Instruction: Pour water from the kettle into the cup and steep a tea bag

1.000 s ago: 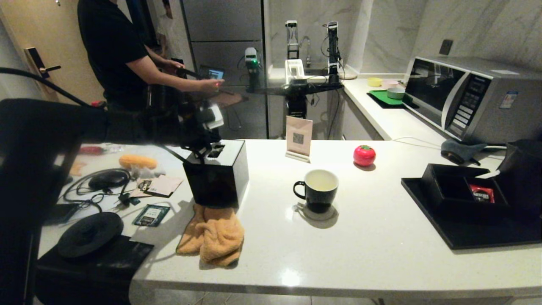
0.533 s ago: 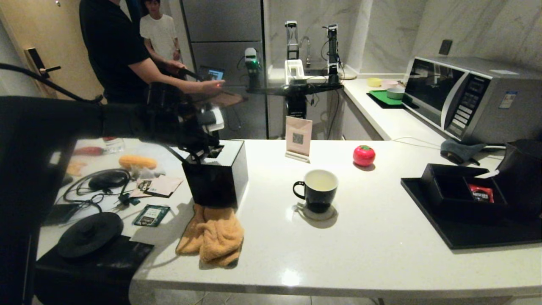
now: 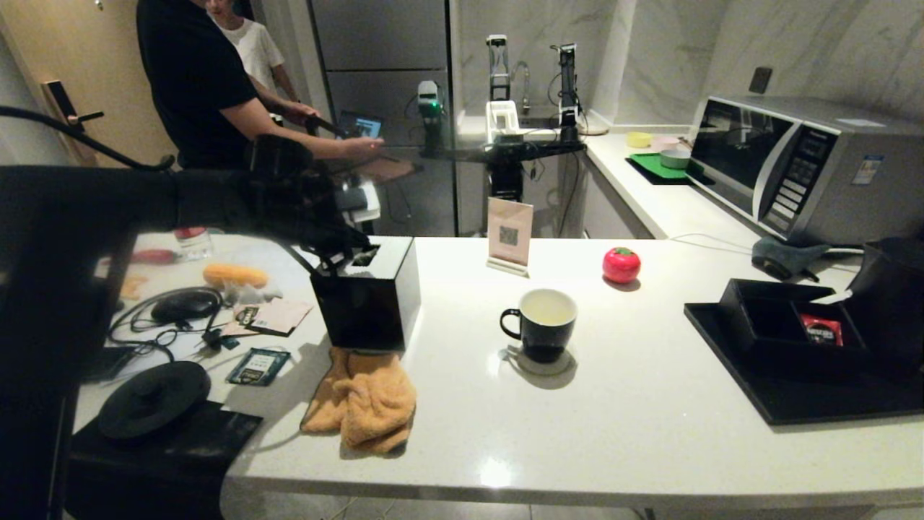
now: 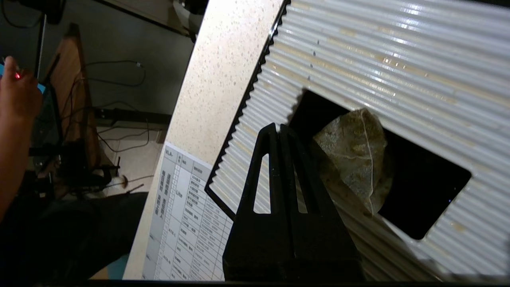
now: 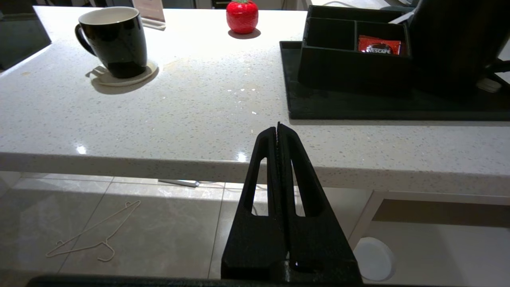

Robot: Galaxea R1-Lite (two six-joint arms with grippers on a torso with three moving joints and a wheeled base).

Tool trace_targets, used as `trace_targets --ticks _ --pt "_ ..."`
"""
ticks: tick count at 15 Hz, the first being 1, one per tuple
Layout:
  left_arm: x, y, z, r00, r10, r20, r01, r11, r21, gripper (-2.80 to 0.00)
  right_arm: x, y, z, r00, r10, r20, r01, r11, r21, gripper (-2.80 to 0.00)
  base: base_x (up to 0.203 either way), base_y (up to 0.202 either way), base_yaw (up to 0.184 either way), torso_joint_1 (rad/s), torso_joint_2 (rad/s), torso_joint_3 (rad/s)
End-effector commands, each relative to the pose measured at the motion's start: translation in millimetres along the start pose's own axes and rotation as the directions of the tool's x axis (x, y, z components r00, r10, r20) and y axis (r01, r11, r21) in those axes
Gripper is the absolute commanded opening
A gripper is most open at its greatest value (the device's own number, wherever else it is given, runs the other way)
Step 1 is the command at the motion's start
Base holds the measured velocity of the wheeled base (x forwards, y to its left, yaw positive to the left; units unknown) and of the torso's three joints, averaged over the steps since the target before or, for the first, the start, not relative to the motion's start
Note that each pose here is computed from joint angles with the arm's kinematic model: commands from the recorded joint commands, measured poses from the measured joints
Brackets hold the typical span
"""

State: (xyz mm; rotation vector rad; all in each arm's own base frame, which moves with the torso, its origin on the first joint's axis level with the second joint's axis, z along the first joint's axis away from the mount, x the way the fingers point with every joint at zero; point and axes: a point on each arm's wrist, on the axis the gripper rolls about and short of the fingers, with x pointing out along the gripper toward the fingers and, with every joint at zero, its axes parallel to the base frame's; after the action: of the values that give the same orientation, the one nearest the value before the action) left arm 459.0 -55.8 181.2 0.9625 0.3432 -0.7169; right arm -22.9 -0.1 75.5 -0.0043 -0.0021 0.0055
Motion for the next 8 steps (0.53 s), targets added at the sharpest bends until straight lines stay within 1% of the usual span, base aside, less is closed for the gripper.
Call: trace_targets --ticks 1,3,8 --pt "0 2.5 2 1.000 0.009 0.011 -0.010 1.000 0.011 -2.80 0 0 0 1.000 0.001 -0.001 -0.001 1.000 0.000 -2.80 0.000 0.000 0.000 0.000 0.00 0.000" --pt "-2 6.8 7 1.000 0.021 0.020 -0.021 1.000 0.017 -2.80 0 0 0 1.000 0.001 -0.001 -0.001 1.000 0.000 -2.80 0.000 0.000 0.000 0.000 0.00 0.000" --pt "-12 7.3 19 0.999 0.014 0.033 -0.015 1.000 0.026 -2.80 0 0 0 1.000 0.001 -0.001 -0.001 1.000 0.000 -2.80 0.000 0.000 0.000 0.000 0.00 0.000"
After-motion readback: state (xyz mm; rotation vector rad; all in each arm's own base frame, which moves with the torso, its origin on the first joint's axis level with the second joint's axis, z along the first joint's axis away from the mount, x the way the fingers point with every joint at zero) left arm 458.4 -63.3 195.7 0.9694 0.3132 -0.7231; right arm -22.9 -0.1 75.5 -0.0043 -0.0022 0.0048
